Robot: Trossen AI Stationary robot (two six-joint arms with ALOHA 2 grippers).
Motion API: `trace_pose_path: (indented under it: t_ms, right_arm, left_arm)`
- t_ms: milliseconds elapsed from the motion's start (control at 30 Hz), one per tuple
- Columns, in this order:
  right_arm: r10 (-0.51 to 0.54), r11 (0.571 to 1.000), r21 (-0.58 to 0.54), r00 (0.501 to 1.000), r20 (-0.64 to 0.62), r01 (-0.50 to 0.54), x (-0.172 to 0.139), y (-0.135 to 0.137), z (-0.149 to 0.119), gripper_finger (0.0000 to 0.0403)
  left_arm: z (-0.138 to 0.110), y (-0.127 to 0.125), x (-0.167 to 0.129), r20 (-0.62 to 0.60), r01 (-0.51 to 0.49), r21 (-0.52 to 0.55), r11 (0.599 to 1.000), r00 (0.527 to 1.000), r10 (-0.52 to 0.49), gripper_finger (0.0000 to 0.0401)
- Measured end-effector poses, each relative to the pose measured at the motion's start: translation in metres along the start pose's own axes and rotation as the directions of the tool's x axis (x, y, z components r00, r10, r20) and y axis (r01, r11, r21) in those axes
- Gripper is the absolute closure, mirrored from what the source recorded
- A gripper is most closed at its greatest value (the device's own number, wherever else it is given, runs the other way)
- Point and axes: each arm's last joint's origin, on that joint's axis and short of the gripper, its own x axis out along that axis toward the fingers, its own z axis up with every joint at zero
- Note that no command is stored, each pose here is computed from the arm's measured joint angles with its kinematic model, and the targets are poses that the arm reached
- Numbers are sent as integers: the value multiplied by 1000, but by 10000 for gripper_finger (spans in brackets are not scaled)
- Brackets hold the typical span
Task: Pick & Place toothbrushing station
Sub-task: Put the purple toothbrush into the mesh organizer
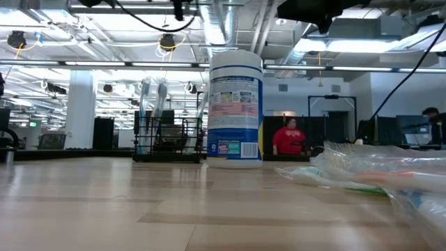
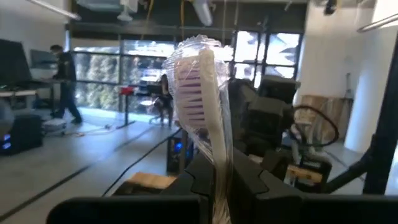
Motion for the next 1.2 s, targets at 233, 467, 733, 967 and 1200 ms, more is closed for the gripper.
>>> trace_pose_path:
  t_ms: [233, 467, 733, 967, 1200]
  right_arm:
    - [-1, 1000, 0, 1000, -1, 1, 0, 0, 0, 341]
    - [0, 1000, 1, 1000, 0, 0, 0, 0, 0, 341]
    - [-1, 1000, 0, 1000, -1, 1, 0, 0, 0, 341]
    - [0, 1000, -2, 1000, -5, 0, 0, 0, -1, 341]
    - [0, 1000, -3, 1000, -5, 0, 0, 0, -1, 341]
  left_arm:
    - [-6, 9, -20, -11, -153, 32, 988, 988, 154, 391]
    - [-25, 23, -21, -67, -259, 65, 964, 963, 263, 390]
    - [-39, 36, -14, -111, -313, 98, 945, 940, 323, 389]
    - [-51, 47, -7, -142, -352, 122, 928, 919, 368, 388]
    - [-65, 59, -2, -165, -419, 156, 895, 882, 441, 387]
